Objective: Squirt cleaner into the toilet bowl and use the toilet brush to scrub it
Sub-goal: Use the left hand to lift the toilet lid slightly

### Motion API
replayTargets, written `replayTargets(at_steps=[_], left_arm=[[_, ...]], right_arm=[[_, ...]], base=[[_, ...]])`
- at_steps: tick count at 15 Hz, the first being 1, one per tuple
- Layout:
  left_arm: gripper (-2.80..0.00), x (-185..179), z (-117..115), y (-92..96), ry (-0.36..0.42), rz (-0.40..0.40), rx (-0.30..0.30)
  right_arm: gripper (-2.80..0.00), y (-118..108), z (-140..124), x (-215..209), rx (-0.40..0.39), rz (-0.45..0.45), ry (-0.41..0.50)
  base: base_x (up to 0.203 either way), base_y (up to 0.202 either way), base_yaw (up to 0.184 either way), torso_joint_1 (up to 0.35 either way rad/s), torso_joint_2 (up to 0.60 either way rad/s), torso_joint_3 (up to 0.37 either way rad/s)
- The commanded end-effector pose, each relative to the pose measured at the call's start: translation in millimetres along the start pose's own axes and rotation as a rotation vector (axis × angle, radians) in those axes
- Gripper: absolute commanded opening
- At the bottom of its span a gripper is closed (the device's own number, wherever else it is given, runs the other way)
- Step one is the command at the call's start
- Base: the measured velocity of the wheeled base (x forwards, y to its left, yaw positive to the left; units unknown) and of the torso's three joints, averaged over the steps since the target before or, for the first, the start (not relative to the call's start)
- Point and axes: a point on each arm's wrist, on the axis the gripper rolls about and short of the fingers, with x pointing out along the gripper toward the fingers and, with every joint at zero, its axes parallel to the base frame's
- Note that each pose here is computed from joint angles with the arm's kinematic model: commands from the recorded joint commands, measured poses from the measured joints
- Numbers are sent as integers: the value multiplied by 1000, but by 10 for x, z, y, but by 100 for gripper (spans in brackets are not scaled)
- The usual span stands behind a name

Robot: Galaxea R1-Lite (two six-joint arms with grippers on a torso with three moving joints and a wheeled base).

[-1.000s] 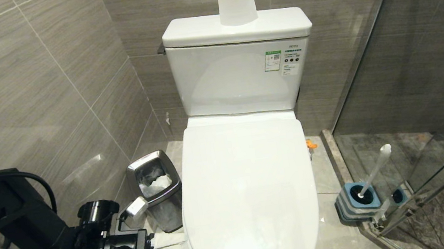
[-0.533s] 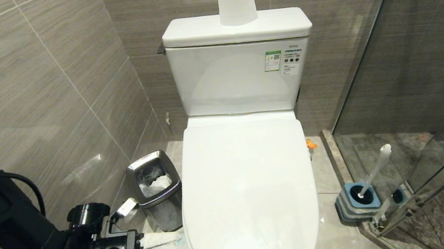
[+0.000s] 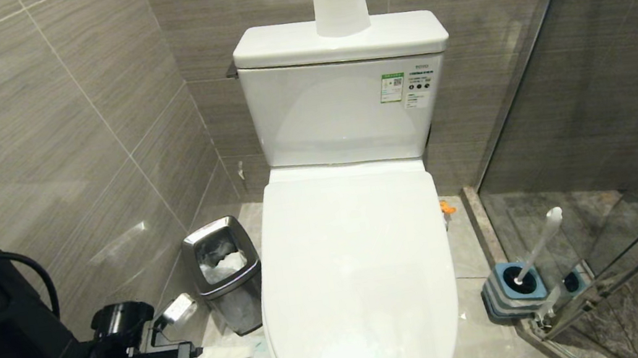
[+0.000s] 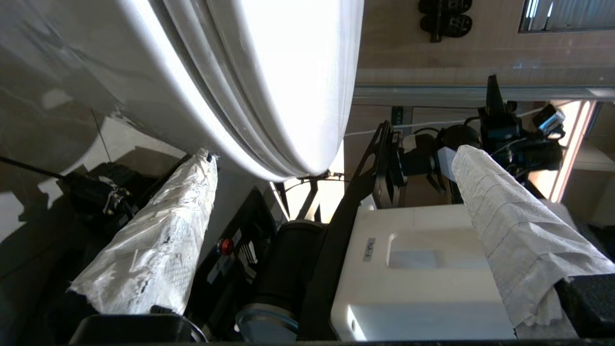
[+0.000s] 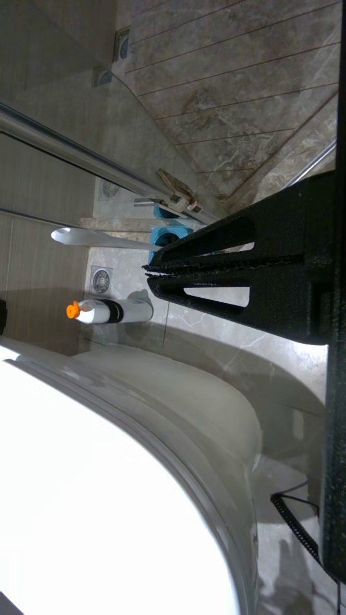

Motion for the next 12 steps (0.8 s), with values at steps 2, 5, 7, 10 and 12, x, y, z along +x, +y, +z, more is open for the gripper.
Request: replayTargets(at_steps=[2,5,7,10,12], left_arm=[[0,88,-16,11,28,13,29],[0,139,34,-4,35,31,67],[0,192,50,-12,42,36,98],[0,250,62,-25,56,64,112],[0,280,63,-35,64,61,118]], right_arm=[[-280,0,-4,1,0,0,2],[-280,0,-4,1,0,0,2],[-280,0,-4,1,0,0,2],[-280,0,-3,1,0,0,1],[-280,0,-3,1,0,0,1]], base=[[0,0,0,0,0,0],[0,0,0,0,0,0],[0,0,0,0,0,0],[0,0,0,0,0,0],[0,0,0,0,0,0]])
